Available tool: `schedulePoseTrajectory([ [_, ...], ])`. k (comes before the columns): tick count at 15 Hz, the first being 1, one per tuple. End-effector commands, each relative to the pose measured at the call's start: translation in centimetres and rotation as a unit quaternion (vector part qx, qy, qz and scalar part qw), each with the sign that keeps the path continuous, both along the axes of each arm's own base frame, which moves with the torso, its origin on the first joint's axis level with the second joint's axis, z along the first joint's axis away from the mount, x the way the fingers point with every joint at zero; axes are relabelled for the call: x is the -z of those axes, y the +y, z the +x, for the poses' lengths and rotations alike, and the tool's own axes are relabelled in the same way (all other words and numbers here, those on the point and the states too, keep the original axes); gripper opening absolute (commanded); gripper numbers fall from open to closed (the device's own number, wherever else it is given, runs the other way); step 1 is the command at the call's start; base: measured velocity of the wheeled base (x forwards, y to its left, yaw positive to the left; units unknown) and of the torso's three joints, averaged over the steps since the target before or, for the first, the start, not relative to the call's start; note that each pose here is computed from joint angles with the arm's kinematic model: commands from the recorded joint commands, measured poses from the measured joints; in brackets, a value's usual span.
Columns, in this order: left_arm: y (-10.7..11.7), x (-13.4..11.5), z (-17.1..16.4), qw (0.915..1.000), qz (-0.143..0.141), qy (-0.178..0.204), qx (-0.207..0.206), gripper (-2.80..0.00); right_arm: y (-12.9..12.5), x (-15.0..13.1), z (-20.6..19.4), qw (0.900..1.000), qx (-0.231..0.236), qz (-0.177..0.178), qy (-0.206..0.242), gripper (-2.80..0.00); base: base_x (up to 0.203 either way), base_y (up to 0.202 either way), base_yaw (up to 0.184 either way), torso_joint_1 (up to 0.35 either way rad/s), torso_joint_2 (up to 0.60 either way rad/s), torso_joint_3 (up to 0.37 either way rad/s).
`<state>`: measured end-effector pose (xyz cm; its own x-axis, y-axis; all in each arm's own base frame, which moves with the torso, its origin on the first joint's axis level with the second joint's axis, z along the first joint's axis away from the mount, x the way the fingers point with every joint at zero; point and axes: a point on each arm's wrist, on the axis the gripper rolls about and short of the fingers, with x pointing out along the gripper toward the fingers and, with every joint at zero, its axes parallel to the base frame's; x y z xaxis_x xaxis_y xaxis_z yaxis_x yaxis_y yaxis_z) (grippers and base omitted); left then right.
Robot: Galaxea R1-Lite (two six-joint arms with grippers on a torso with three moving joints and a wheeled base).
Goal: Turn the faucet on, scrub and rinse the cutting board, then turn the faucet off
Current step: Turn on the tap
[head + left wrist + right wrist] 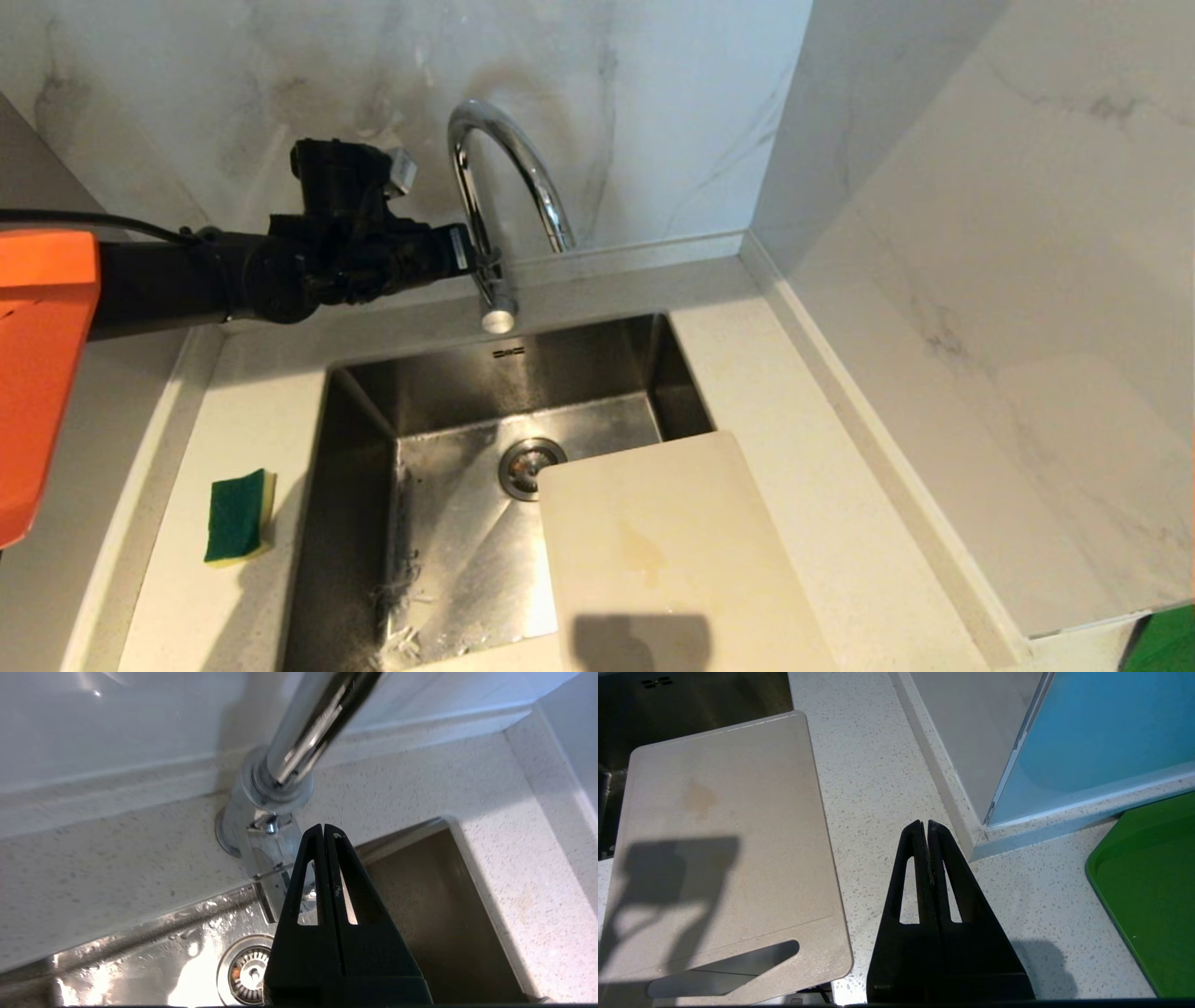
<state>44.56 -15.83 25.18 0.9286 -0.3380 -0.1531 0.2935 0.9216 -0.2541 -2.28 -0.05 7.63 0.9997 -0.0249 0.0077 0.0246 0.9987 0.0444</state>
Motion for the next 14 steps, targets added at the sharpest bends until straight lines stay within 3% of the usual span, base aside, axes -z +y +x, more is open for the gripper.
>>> schedulePoseTrajectory([
  [1,-0.3,0.7,0.4,1.0,0.0,0.005,0.002,-2.8,0.0,0.0,0.0,1.0,0.0,0.0,0.0,-2.8,0.0,0.0,0.0,0.0,0.0,0.0],
  [6,-0.4,1.8,0.8,0.9998,0.006,0.02,0.004,-2.8,0.0,0.0,0.0,1.0,0.0,0.0,0.0,-2.8,0.0,0.0,0.0,0.0,0.0,0.0],
  [11,0.0,1.6,-0.3,0.9972,0.023,0.071,0.007,-2.8,0.0,0.0,0.0,1.0,0.0,0.0,0.0,-2.8,0.0,0.0,0.0,0.0,0.0,0.0],
  [14,0.3,0.1,-1.0,0.9984,0.019,0.053,0.005,-2.8,0.0,0.0,0.0,1.0,0.0,0.0,-0.001,-2.8,0.0,0.0,0.0,0.0,0.0,0.0],
])
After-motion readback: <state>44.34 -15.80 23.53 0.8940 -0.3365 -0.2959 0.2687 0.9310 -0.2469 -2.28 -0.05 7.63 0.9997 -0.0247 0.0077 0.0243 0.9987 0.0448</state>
